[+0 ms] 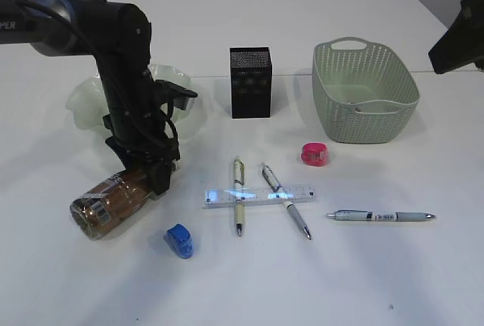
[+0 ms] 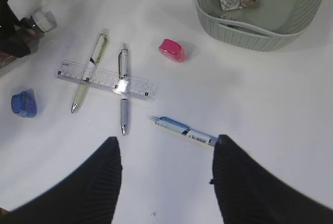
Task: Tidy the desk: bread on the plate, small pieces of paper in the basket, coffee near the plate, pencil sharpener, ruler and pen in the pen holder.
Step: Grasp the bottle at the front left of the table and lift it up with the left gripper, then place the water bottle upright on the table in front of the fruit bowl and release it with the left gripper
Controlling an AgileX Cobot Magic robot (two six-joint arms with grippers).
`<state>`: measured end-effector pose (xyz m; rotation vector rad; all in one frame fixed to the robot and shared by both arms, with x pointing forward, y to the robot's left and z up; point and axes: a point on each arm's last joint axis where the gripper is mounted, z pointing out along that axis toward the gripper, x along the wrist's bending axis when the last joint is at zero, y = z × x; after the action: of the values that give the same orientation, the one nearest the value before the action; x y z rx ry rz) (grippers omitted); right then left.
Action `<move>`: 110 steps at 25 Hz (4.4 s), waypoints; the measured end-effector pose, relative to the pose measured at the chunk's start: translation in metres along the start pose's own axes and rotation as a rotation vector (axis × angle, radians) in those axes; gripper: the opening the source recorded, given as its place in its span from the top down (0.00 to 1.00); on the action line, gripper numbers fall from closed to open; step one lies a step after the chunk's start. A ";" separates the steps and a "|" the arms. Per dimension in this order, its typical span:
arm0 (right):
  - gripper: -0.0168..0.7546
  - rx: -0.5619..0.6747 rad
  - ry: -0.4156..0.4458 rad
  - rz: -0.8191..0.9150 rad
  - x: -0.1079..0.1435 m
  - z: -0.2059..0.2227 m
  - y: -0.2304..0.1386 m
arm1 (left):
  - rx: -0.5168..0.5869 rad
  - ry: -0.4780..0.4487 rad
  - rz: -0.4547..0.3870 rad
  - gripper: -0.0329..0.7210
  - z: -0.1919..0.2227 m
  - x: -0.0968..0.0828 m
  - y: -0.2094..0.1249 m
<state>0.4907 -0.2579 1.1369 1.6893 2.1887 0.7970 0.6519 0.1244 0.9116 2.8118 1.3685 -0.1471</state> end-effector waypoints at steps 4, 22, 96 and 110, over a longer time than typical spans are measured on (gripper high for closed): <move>0.40 0.000 0.001 0.001 0.000 0.000 0.000 | 0.002 0.000 0.000 0.39 0.001 0.000 0.000; 0.40 -0.001 0.005 -0.001 0.000 0.000 0.000 | 0.000 -0.012 -0.021 0.58 0.001 -0.001 0.000; 0.40 -0.004 0.021 0.007 0.002 0.000 0.000 | -1.361 0.344 -0.474 0.59 -0.074 0.006 -0.167; 0.40 -0.007 0.036 0.016 0.003 0.000 0.001 | -1.458 0.311 -0.414 0.59 -0.028 0.003 -0.169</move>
<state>0.4903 -0.2547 1.1377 1.7038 2.1960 0.8445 0.5227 0.2326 0.9444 1.3484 1.2259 0.9079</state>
